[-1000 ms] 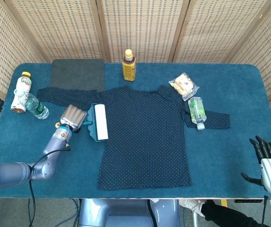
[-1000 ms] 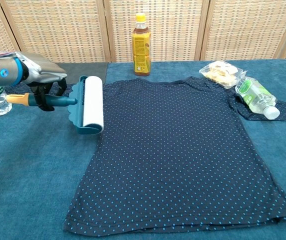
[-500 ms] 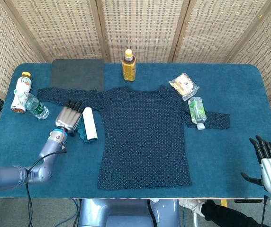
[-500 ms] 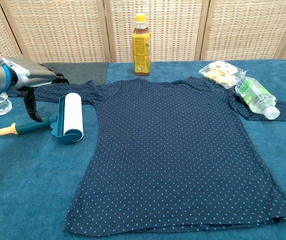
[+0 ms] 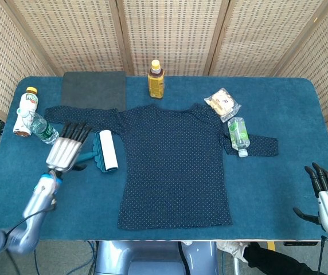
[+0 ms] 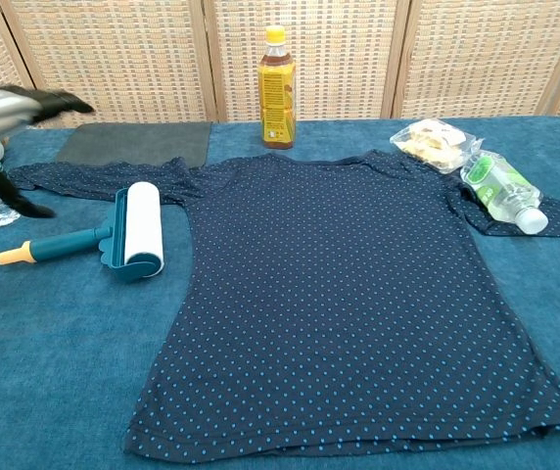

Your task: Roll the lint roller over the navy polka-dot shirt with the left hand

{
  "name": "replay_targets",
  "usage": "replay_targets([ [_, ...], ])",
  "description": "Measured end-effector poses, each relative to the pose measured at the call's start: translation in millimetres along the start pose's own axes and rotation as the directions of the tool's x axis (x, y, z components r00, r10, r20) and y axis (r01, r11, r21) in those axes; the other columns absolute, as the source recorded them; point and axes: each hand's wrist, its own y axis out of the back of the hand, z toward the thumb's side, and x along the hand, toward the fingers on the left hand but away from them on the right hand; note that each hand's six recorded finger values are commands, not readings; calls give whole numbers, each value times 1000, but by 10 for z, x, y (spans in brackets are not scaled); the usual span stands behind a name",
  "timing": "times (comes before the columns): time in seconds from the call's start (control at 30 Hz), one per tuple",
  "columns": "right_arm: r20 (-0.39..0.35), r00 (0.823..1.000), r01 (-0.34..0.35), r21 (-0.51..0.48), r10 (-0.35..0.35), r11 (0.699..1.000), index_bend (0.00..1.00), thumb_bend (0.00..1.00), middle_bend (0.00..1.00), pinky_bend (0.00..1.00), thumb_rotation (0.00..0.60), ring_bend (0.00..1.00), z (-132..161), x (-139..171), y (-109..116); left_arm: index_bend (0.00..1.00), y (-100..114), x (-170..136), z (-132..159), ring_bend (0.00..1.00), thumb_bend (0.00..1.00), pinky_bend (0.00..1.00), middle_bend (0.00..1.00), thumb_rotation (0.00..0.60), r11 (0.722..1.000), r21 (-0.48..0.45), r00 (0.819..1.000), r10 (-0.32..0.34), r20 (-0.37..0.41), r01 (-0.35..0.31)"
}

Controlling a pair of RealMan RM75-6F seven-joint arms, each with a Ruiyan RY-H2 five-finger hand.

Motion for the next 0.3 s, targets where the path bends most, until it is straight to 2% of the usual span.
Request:
replay_targets([
  [0.03, -3, 1000, -1, 2, 1, 1000, 0, 80, 0, 0, 600, 0, 9, 2, -4, 29, 9, -149, -59, 0, 121, 0, 0, 600, 999, -23, 999, 37, -7, -37],
  [0.13, -12, 1000, 0, 6, 0, 1000, 0, 80, 0, 0, 600, 0, 41, 7, -10, 29, -29, -526, -214, 0, 122, 0, 0, 600, 993, -83, 995, 84, -48, -88],
  [0.3, -27, 1000, 0, 17, 1, 1000, 0, 80, 0, 0, 600, 0, 89, 29, -22, 29, -143, -1005, -360, 0, 122, 0, 0, 600, 984, -150, 991, 82, -107, -98],
])
